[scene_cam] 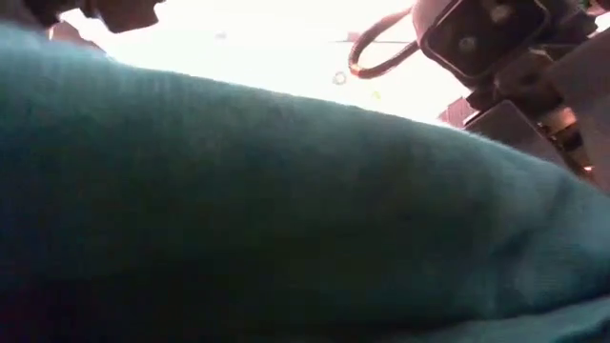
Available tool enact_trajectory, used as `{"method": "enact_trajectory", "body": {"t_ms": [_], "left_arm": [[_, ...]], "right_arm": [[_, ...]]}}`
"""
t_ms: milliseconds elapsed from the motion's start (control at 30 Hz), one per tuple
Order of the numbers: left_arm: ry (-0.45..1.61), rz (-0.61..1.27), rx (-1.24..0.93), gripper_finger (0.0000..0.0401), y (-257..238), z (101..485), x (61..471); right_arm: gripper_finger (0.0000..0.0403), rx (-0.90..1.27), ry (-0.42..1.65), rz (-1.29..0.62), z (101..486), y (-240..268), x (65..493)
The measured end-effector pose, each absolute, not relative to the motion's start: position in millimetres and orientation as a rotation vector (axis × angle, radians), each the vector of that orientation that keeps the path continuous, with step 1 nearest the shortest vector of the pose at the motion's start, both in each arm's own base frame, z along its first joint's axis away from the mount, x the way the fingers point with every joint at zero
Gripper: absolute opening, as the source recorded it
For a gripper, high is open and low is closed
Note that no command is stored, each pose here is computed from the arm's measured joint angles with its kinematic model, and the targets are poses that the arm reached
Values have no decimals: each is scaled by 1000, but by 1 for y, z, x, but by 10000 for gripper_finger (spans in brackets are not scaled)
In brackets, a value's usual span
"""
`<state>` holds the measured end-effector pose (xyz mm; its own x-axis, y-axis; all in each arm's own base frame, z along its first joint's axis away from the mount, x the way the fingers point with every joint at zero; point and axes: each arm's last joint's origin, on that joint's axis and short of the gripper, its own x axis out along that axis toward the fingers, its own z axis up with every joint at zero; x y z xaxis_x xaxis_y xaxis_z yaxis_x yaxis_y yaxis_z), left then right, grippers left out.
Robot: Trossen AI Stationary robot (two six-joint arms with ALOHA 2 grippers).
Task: Fold towel
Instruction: Fold the green towel
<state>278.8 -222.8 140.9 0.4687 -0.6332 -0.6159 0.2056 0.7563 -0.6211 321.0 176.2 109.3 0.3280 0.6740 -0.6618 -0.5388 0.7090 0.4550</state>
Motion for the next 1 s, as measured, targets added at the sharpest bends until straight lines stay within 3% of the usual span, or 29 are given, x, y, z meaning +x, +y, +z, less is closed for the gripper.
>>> {"method": "enact_trajectory", "body": {"t_ms": [267,467,633,767,900,1000], "left_arm": [[1030,-582,-628,116,-225,143,277],[1028,-646,-713,161,-224,168,271],[827,-458,-604,150,-222,178,272],[783,-340,-480,129,-217,165,278],[778,-412,-531,93,-220,147,290],[744,-517,-590,58,-230,139,294]], "right_arm": [[112,282,1101,849,113,178,309],[129,238,1110,802,156,168,292],[128,136,938,663,185,164,292],[107,96,860,654,168,174,305],[24,116,873,702,144,181,312],[10,126,892,726,132,186,313]]}}
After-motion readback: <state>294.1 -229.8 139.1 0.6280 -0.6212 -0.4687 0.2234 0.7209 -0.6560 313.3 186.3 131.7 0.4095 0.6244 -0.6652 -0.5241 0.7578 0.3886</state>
